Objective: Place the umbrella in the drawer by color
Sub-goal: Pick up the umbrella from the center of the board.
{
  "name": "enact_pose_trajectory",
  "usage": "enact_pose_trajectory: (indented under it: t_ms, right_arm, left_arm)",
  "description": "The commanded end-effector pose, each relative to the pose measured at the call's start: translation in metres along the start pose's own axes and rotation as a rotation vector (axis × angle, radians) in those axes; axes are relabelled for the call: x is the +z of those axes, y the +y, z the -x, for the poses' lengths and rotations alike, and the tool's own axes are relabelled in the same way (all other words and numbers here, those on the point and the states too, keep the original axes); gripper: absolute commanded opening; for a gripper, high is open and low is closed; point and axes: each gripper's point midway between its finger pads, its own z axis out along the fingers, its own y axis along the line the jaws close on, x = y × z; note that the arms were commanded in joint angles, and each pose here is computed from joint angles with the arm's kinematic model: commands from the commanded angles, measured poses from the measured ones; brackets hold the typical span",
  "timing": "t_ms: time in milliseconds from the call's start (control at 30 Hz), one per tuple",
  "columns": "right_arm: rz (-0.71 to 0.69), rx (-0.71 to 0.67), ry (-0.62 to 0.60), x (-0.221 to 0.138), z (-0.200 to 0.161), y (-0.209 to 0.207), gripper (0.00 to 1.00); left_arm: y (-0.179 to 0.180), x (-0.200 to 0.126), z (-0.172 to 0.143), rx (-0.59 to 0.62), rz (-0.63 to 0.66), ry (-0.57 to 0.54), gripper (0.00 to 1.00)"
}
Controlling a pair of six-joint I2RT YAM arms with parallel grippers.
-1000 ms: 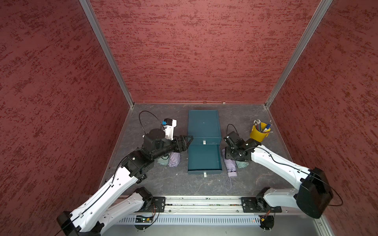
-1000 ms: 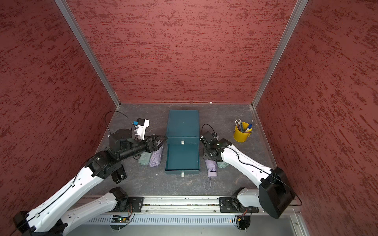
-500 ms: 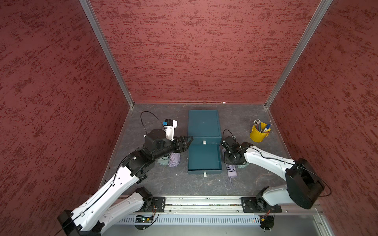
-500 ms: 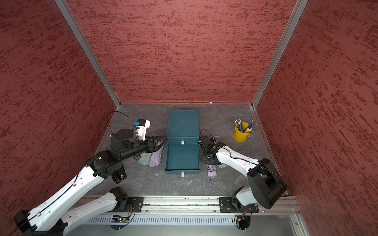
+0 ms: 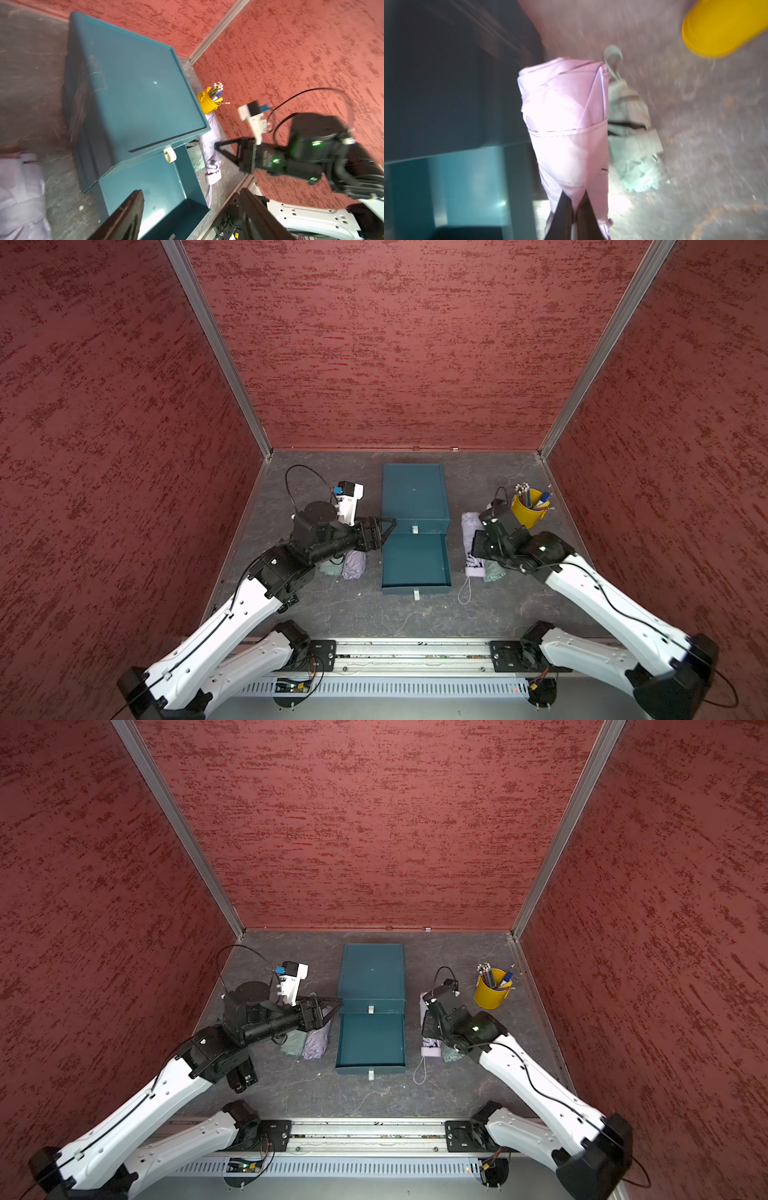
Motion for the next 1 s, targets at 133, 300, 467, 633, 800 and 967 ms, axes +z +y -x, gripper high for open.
enact_pose_trajectory:
  t_ms: [133, 300, 467, 633, 800, 967]
  right_arm:
    - [0.644, 0.069, -0.26, -0.107, 0.061, 0.101, 0.0]
    - [0.882, 0.101, -0.253, -0.13, 0.066, 0.15, 0.0]
    - [0.962, 0.076, -0.221, -0.131, 0.057, 0.182, 0.0]
    - [0.997, 0.047, -0.205, -0.132, 0.045, 0.203, 0.0]
    - [0.988, 0.033, -0.209, -0.131, 0.04, 0.21, 0.0]
    - [0.999, 0.029, -0.194, -0.129, 0.033, 0.217, 0.0]
  left_arm:
    - [-0.107, -0.01, -0.021, 0.201, -0.513, 0.055, 0.92]
    - [-0.12, 0.005, -0.036, 0.27, -0.518, 0.096, 1.0]
    - [-0.104, 0.02, -0.035, 0.272, -0.416, 0.091, 0.95]
    - [-0.086, 0.026, -0.028, 0.278, -0.299, 0.06, 0.85]
    - [-0.075, 0.02, -0.017, 0.291, -0.225, -0.002, 0.83]
    - [-0.077, 0.014, -0.016, 0.304, -0.24, -0.027, 0.57]
